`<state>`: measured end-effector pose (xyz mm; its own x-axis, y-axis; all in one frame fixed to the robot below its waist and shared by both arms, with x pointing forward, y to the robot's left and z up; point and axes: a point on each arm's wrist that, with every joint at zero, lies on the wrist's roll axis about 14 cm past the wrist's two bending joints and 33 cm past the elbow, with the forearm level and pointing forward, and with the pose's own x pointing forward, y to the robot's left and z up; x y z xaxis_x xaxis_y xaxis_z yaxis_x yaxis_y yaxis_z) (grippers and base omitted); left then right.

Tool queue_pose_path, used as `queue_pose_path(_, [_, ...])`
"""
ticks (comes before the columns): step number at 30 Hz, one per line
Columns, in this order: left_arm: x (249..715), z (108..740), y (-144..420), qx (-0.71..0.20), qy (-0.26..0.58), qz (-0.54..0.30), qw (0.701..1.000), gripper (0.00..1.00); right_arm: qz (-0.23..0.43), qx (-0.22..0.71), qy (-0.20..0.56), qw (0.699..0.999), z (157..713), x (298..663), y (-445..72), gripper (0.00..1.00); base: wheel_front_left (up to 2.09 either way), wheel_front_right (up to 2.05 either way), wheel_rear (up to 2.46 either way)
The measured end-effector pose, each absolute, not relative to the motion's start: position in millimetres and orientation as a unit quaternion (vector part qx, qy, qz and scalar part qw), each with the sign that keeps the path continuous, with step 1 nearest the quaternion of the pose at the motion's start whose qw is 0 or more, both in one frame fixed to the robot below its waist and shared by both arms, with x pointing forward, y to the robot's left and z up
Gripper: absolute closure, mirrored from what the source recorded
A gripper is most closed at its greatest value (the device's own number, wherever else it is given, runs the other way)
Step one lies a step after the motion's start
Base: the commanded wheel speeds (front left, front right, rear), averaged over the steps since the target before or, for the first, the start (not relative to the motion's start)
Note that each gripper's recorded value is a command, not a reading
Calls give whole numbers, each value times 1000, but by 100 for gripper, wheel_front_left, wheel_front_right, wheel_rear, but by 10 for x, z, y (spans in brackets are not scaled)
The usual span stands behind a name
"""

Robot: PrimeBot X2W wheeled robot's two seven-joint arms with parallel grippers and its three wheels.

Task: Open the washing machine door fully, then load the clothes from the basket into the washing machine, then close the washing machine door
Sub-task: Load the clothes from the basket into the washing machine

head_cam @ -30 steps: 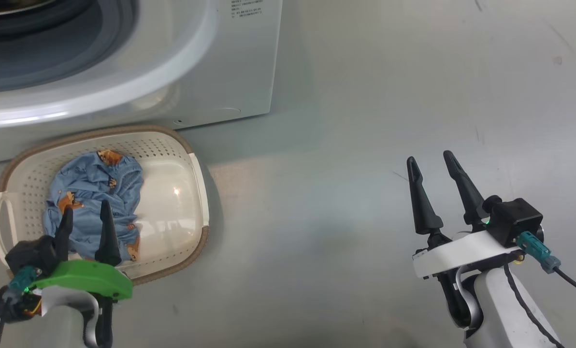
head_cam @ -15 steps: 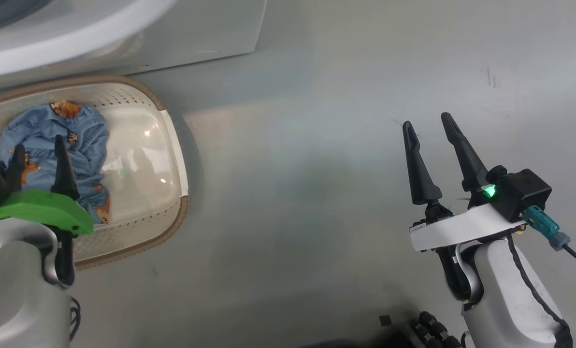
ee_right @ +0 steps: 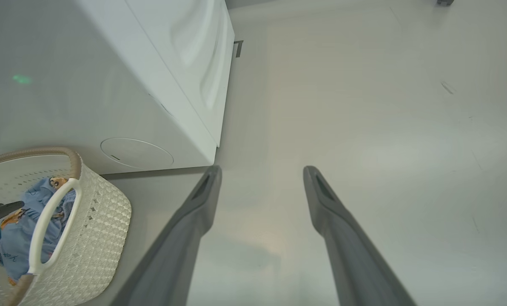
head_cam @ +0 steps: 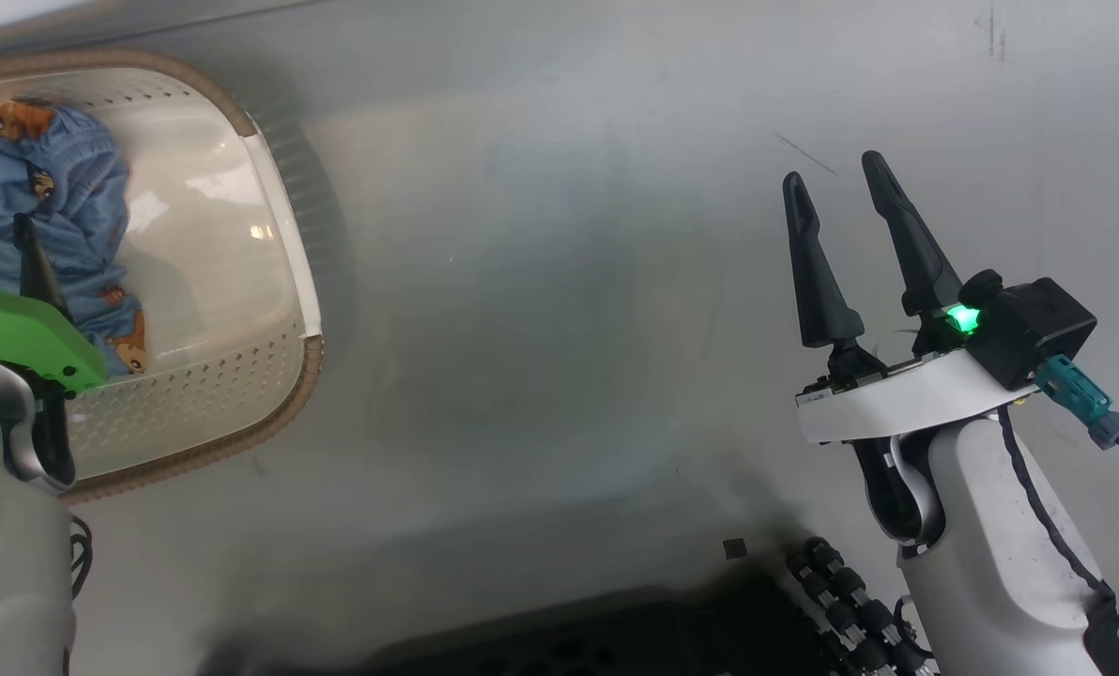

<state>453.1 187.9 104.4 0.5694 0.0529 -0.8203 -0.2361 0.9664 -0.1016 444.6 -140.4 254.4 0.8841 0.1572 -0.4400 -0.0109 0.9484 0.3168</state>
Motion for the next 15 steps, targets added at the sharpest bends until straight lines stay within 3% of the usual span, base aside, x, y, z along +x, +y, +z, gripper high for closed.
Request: queue_pose_path(15, [4380, 597, 1981, -73, 519, 101, 846, 0, 30, 164, 267, 949, 2239, 4376, -1446, 0, 0, 0, 0])
